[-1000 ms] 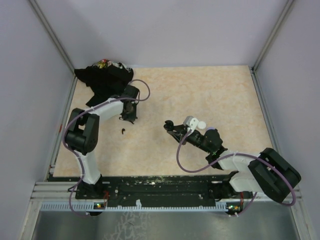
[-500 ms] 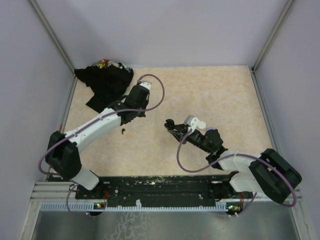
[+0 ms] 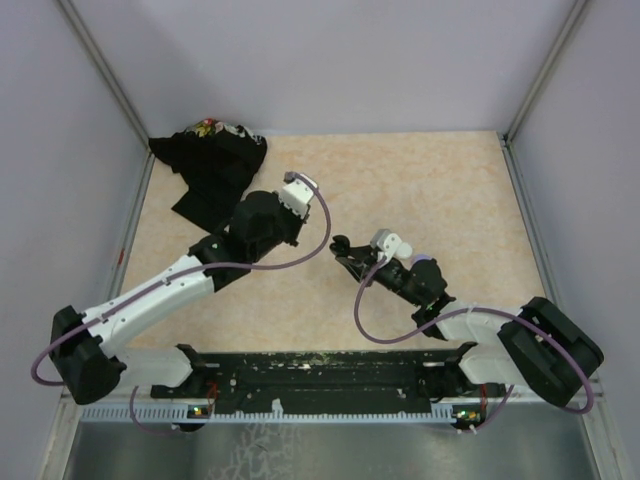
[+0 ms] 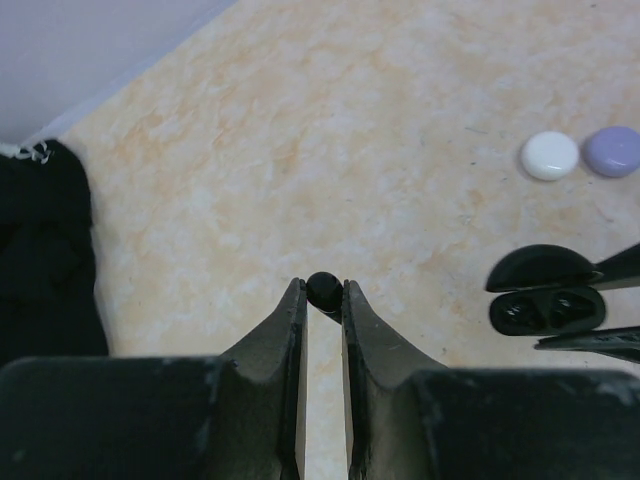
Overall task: Insert the wireless bluetooth earbuds into the charging case
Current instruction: Pick up the earbud from the center of the board, then place the earbud in the charging case.
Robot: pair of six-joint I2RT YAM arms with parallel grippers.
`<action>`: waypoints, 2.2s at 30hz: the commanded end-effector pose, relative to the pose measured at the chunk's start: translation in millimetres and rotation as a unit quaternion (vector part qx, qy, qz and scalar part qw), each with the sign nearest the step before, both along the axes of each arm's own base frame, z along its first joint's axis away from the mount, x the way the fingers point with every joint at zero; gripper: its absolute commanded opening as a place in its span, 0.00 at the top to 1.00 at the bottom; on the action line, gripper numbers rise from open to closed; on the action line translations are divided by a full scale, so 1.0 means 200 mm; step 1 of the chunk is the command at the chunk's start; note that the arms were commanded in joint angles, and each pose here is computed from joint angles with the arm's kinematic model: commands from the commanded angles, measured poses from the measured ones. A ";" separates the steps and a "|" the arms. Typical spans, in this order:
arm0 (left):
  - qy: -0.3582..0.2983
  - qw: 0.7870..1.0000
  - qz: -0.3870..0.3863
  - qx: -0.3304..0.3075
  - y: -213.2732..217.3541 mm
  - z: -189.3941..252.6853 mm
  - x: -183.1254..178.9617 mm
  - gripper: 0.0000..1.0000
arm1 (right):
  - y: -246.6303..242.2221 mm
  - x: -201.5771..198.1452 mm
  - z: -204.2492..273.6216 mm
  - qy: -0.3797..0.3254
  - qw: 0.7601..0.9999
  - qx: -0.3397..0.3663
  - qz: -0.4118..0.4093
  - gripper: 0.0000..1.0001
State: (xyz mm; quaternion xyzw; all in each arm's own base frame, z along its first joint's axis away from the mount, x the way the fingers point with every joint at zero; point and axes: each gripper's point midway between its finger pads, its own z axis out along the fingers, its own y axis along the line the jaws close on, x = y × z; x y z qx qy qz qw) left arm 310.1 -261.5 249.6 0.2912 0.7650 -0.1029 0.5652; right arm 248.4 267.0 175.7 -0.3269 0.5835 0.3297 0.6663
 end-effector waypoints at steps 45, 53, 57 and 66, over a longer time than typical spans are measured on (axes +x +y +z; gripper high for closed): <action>-0.192 0.964 -0.179 0.036 -0.46 0.08 -0.35 1.00 | -0.02 -0.04 0.42 -0.033 0.987 0.155 0.003 1.00; -0.187 0.963 -0.186 0.047 -0.47 0.06 -0.36 1.00 | -0.04 -0.04 0.42 -0.032 0.987 0.156 -0.006 1.00; -0.189 0.963 -0.186 0.051 -0.46 0.07 -0.37 1.00 | -0.05 -0.03 0.41 -0.032 0.987 0.156 -0.013 1.00; -0.174 0.962 -0.205 0.056 -0.48 0.04 -0.40 1.00 | -0.06 -0.02 0.41 -0.032 0.987 0.155 -0.018 1.00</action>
